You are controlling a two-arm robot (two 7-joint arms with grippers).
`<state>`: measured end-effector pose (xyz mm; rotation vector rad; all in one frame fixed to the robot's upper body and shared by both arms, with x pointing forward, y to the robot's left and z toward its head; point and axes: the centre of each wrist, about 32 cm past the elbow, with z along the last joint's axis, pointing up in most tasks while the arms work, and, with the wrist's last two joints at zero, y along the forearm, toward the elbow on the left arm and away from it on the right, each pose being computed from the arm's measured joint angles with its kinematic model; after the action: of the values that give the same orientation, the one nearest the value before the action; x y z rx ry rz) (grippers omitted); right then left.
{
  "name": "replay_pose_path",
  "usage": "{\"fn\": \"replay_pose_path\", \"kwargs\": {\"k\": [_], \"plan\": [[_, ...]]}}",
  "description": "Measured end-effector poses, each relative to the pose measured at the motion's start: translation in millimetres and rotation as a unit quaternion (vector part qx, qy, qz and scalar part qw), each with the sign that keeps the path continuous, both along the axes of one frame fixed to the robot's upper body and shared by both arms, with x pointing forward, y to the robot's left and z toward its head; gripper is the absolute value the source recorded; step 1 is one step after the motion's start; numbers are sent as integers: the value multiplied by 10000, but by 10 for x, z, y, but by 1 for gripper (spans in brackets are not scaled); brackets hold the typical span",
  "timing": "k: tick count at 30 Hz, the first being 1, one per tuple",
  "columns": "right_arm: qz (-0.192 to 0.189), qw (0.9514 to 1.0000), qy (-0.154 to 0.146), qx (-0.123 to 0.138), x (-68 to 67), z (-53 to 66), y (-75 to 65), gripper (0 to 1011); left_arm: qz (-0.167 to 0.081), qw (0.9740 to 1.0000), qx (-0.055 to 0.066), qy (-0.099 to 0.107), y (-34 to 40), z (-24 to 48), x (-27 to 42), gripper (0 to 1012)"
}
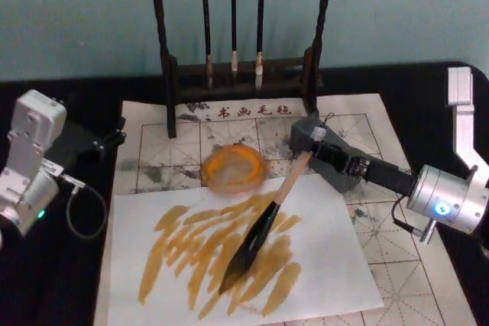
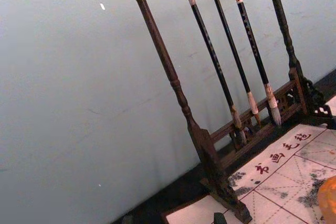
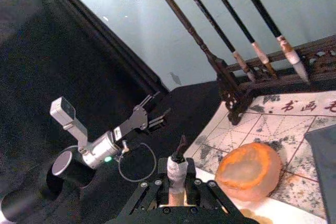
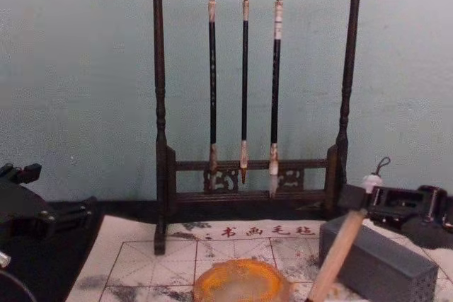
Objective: Pick up the brush from the inkstone, write on the paper, then place the brush back to its original position.
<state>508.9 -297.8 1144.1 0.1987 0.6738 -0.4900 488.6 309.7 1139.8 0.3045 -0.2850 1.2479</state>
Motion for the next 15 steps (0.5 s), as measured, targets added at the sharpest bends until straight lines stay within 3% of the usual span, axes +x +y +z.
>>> {"fn": "replay_pose_path", "kwargs": {"k": [5, 15], "plan": [[-89, 10000, 3, 30, 5, 4, -36, 188, 0, 10000, 0, 0, 0, 0, 0, 1001], [-337, 9988, 57, 346, -7, 43, -73, 188, 0, 10000, 0, -1, 0, 0, 0, 1001]]}}
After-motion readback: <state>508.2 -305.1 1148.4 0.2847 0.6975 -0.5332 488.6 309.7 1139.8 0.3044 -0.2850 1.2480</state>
